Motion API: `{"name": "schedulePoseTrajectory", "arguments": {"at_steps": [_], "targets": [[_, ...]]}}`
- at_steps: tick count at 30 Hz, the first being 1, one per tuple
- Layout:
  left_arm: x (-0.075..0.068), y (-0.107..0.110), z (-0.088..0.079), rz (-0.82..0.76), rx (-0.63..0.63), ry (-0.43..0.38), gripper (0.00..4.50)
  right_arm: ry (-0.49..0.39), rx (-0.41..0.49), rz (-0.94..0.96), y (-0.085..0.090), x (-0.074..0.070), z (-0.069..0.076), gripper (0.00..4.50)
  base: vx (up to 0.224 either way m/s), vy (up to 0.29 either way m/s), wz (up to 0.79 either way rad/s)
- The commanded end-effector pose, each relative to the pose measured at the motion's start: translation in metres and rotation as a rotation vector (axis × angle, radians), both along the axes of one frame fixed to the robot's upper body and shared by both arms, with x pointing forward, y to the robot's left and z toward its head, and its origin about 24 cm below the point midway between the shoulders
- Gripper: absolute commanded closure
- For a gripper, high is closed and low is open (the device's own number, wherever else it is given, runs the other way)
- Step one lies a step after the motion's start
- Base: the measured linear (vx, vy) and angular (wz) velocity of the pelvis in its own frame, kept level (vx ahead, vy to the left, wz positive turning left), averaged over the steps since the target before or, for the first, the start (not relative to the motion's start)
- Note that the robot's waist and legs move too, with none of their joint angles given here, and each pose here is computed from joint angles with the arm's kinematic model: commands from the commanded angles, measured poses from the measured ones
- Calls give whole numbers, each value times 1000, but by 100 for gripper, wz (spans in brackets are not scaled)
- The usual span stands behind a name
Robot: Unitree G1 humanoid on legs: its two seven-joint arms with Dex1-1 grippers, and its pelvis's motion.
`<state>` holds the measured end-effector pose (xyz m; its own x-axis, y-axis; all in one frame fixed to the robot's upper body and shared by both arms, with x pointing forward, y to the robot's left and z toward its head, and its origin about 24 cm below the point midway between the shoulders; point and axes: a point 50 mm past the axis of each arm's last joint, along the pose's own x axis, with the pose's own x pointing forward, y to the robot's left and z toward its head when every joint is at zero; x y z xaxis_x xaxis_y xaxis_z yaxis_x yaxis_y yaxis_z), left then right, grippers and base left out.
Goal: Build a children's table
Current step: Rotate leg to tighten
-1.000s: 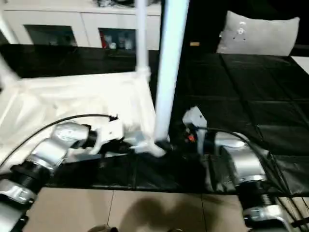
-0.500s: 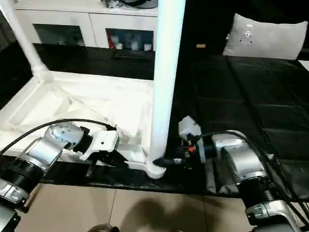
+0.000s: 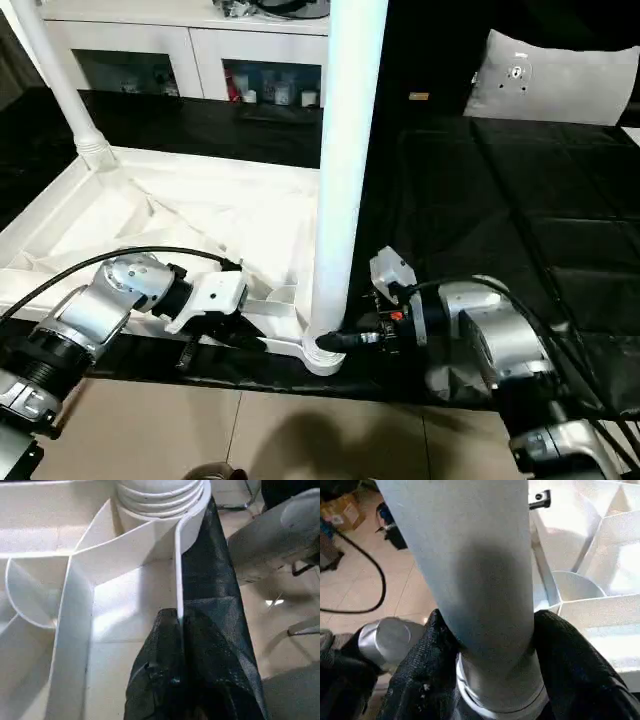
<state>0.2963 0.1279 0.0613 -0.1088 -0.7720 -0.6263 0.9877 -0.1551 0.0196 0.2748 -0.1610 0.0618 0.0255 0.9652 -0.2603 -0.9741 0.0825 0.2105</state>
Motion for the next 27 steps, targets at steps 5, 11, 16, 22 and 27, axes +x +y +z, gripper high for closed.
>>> {"name": "schedulePoseTrajectory", "arguments": {"at_steps": [5, 11, 16, 22, 27], "targets": [[4, -30, -3, 216, -105, 45, 450, -10, -13, -314, 23, 14, -13, 251, 0, 0, 0], [16, -63, 4, 466, -177, 24, 450, -1, -17, -691, 49, 35, -23, 255, 0, 0, 0], [26, -87, 13, 638, -262, 8, 450, 40, -34, -958, 57, 46, -33, 221, 0, 0, 0], [25, -92, 10, 633, -206, -76, 450, 24, 112, -955, 57, 48, -19, 158, 0, 0, 0], [24, -71, 3, 571, -144, -127, 450, -101, 66, -835, 32, 42, -14, 115, 0, 0, 0]]}}
